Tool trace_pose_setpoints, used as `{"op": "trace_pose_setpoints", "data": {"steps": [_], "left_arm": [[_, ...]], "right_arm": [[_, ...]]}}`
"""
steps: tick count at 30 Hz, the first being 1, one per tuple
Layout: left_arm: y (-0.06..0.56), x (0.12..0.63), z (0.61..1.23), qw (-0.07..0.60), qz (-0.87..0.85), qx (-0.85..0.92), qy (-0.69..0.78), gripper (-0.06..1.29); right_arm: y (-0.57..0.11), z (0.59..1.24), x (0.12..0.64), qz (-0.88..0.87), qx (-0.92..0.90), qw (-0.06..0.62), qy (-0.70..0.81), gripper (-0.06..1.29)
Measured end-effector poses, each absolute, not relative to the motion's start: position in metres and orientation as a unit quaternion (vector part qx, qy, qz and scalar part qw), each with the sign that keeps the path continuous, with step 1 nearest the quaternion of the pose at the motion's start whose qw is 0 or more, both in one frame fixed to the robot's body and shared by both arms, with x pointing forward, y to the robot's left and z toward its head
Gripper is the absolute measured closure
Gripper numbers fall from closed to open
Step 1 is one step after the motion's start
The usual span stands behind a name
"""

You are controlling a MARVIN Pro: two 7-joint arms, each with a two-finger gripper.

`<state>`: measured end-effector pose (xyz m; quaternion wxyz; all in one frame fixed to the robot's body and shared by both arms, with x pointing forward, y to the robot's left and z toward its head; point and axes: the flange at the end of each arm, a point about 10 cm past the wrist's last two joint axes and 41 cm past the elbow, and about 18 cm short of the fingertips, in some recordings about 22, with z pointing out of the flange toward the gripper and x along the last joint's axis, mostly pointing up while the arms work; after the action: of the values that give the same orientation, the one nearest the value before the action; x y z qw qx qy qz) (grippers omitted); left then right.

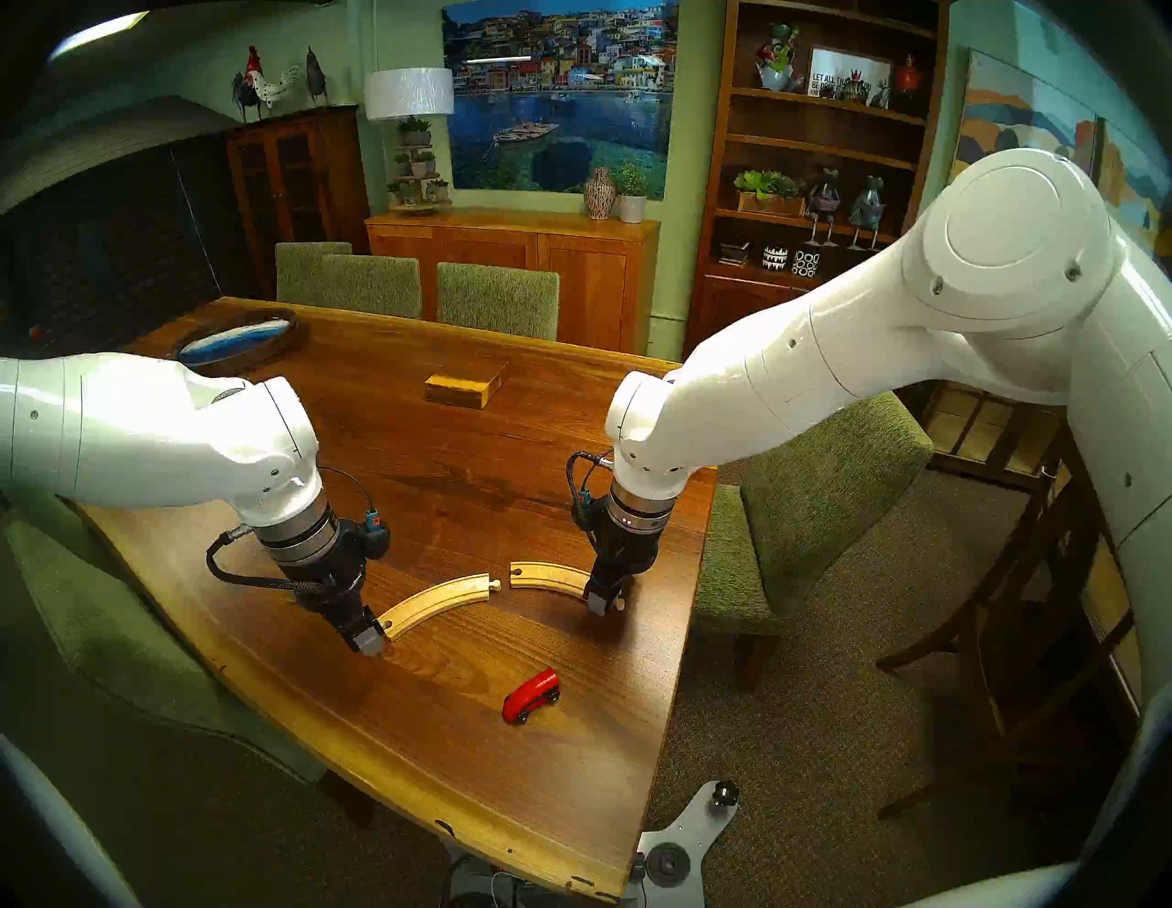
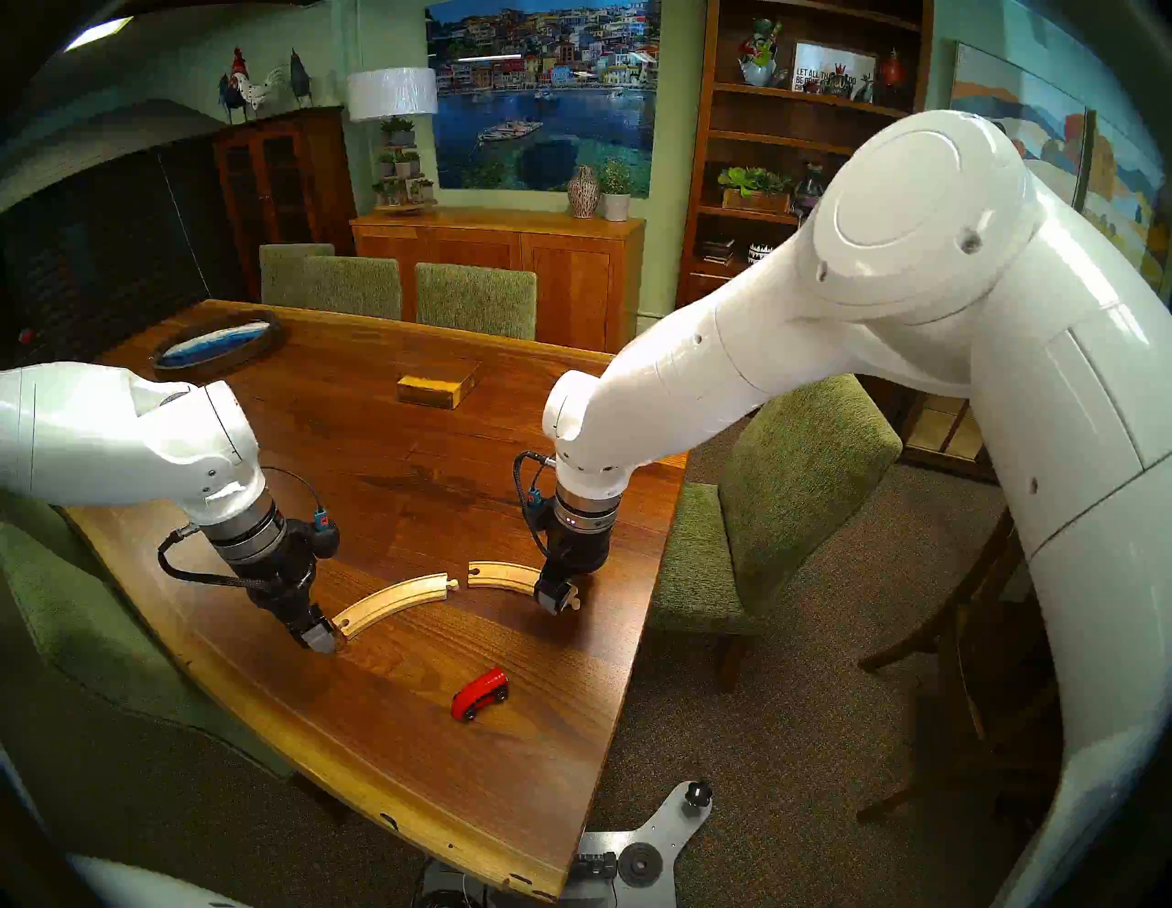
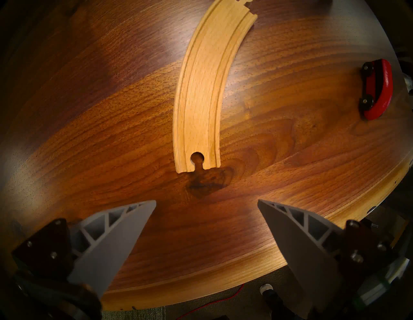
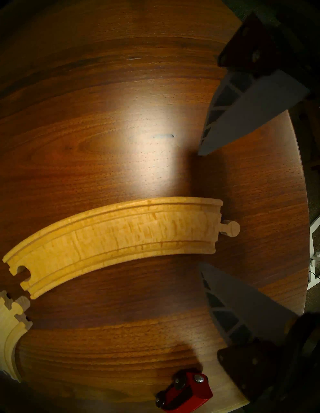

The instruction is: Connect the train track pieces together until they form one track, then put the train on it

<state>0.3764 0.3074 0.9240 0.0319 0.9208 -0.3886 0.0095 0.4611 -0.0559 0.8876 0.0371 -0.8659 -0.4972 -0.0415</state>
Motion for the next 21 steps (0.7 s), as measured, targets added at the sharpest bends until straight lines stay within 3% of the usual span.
{"op": "trace_pose_setpoints", "data": {"steps": [10,16,21], "left_arm": [[0.307,0.376,0.924,0.032,0.009,0.921,-0.389,0.01],[0.307,0.376,0.924,0.032,0.009,0.921,-0.389,0.01],[0.307,0.376,0.924,0.032,0.009,0.921,-0.389,0.01]], "right_arm": [[-0.048,0.887,0.467,-0.028,-0.871,0.024,-0.489,0.01],[-0.045,0.888,0.47,-0.024,-0.875,0.012,-0.483,0.21],[-0.041,0.888,0.471,-0.023,-0.877,0.008,-0.48,0.62]]}}
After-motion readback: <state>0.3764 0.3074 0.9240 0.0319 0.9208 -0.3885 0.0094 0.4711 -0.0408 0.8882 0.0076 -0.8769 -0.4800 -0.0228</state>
